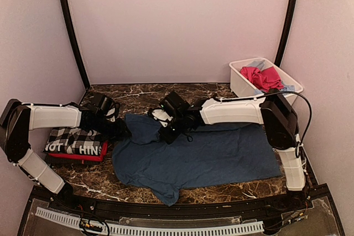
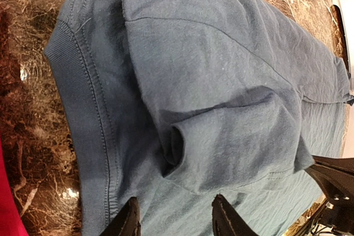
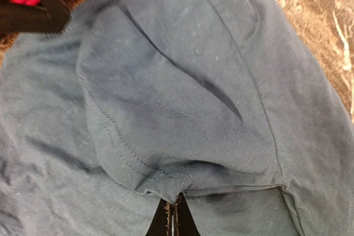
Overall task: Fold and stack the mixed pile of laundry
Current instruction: Adjust the 1/3-folded T-shirt at the center of the board.
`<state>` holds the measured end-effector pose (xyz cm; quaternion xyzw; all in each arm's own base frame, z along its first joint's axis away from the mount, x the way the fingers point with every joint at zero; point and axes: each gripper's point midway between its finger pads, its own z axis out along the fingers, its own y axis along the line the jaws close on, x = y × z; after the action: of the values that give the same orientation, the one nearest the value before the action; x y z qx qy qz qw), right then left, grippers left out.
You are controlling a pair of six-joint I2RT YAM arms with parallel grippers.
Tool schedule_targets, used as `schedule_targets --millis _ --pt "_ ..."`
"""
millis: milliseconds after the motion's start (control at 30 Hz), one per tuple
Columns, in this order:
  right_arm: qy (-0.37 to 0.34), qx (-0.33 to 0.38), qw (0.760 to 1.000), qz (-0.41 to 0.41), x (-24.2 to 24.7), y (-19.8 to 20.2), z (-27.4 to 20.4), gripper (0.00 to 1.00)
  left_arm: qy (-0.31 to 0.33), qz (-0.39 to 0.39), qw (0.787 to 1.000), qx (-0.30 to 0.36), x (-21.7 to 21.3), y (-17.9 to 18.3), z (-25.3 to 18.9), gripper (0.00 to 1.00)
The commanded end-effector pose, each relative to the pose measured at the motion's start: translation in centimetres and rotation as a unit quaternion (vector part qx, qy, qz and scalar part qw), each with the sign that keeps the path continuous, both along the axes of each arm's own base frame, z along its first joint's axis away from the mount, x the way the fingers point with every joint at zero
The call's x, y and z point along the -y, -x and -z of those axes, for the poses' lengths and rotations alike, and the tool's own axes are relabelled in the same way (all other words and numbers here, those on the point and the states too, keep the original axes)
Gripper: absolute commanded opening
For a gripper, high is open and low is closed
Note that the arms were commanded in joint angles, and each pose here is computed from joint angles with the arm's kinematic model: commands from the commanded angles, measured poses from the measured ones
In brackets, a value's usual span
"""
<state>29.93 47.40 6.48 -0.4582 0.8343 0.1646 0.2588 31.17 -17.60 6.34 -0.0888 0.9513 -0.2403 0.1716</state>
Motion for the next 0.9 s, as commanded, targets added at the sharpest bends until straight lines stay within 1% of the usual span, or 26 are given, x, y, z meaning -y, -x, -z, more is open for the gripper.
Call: schedule_targets --millis 0,233,367,500,600,667,700,733,800,867 --pt "-0.016 0.006 1.000 -0.008 -0.1 0.3 -1.7 0.00 -0.009 0.005 1.000 -0.003 -0.1 0.1 -0.2 0.44" --pt "0.010 -0.018 1.000 -0.014 2.1 2.0 0.1 0.00 -0.015 0.012 1.000 -0.004 -0.5 0.9 -0.3 0.44" --pt "0.021 -0.031 0.999 -0.002 3.5 1.7 1.7 0.00 0.007 0.031 0.999 -0.006 0.3 1.8 -0.1 0.45" --pt "0.023 -0.046 0.999 -0.004 3.0 1.6 2.7 0.00 0.019 0.043 0.999 -0.002 1.1 1.7 -0.1 0.45" --pt "0.020 -0.044 0.999 -0.003 2.8 1.4 2.2 0.09 0.028 0.045 0.999 0.003 1.6 1.2 -0.2 0.47" --pt "0.017 -0.035 0.999 0.000 2.9 1.1 1.5 0.10 0.032 0.048 0.998 0.002 1.9 0.9 0.0 0.48" --pt "0.017 -0.031 0.999 0.003 3.1 0.9 1.2 0.10 0.037 0.051 0.998 0.001 2.3 0.7 0.1 0.49" --pt "0.019 -0.025 0.999 0.007 3.4 0.7 1.0 0.07 0.040 0.052 0.998 -0.001 2.4 0.6 0.2 0.49" --pt "0.022 -0.020 0.999 0.016 4.1 0.2 1.0 0.00 0.046 0.055 0.997 -0.007 2.8 0.4 0.6 0.49" --pt "0.019 -0.025 0.999 0.021 4.7 -0.2 1.1 0.00 0.049 0.058 0.997 -0.009 3.1 0.3 0.9 0.50"
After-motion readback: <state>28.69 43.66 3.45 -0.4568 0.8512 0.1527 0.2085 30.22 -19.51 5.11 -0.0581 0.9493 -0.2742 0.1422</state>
